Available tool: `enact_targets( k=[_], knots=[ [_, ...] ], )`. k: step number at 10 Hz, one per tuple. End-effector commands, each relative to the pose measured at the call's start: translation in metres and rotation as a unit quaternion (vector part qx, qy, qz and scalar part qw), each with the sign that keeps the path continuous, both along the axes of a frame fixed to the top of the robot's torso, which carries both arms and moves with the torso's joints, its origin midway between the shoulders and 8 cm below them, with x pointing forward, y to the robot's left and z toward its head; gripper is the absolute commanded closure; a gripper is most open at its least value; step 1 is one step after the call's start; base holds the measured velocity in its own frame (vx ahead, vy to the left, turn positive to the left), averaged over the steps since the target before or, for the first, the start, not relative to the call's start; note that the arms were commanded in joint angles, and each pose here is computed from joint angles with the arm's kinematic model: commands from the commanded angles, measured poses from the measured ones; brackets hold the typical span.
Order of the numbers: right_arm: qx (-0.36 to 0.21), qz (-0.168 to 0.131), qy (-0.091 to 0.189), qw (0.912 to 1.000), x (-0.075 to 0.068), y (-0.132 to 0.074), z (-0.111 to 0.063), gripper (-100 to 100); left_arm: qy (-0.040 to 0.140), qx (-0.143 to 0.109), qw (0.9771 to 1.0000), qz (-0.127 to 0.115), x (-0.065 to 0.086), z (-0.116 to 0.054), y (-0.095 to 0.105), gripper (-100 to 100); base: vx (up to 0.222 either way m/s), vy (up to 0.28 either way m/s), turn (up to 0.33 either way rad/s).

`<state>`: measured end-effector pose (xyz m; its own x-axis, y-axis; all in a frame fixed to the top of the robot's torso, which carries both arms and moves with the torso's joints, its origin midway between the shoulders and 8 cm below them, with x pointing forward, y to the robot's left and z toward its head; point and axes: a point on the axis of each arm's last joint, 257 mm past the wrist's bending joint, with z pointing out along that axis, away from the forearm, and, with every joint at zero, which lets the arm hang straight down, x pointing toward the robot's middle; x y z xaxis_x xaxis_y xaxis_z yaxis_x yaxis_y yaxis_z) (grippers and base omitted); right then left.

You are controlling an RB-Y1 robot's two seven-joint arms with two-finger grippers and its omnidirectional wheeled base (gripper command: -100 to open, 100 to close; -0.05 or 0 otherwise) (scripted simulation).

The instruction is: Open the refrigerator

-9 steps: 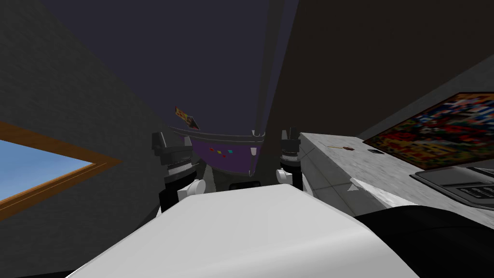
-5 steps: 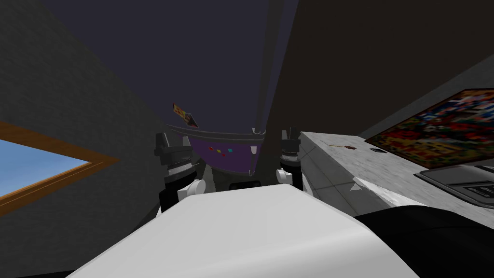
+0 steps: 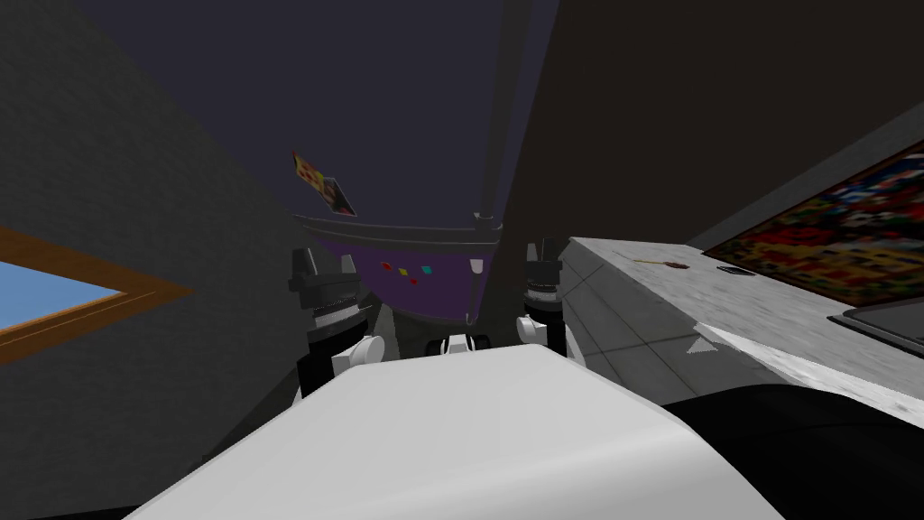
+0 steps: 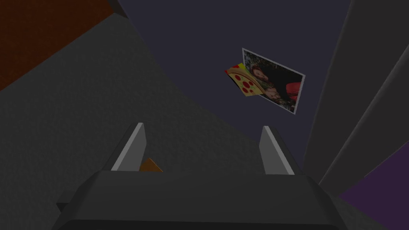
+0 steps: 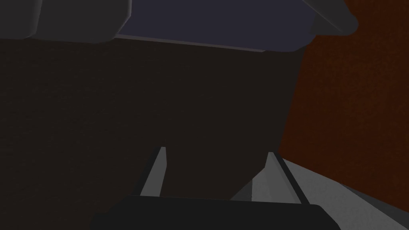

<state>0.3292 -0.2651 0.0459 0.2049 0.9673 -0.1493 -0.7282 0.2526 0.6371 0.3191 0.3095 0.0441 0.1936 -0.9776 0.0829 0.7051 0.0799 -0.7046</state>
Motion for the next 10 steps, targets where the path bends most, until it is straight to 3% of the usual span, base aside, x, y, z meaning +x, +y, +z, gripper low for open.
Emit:
enact_targets(
  k=[1,6,9,10],
  knots=[
    [0.0,0.0,0.0,1.0,0.0,0.0,0.0,0,0.006,0.016,0.9998,-0.012,0.006,-0.001,-0.005,-100,-0.006,-0.009,-0.005],
    [0.0,0.0,0.0,1.0,0.0,0.0,0.0,0,0.03,0.057,0.9966,-0.051,0.041,-0.008,-0.011,-100,-0.05,-0.04,-0.011],
    [0.0,0.0,0.0,1.0,0.0,0.0,0.0,0,0.051,0.06,0.995,-0.061,0.072,-0.016,-0.003,-100,-0.08,-0.074,-0.016],
    [0.0,0.0,0.0,1.0,0.0,0.0,0.0,0,0.045,0.061,0.9951,-0.063,0.073,-0.011,-0.005,-100,-0.055,-0.053,-0.004]
  ],
)
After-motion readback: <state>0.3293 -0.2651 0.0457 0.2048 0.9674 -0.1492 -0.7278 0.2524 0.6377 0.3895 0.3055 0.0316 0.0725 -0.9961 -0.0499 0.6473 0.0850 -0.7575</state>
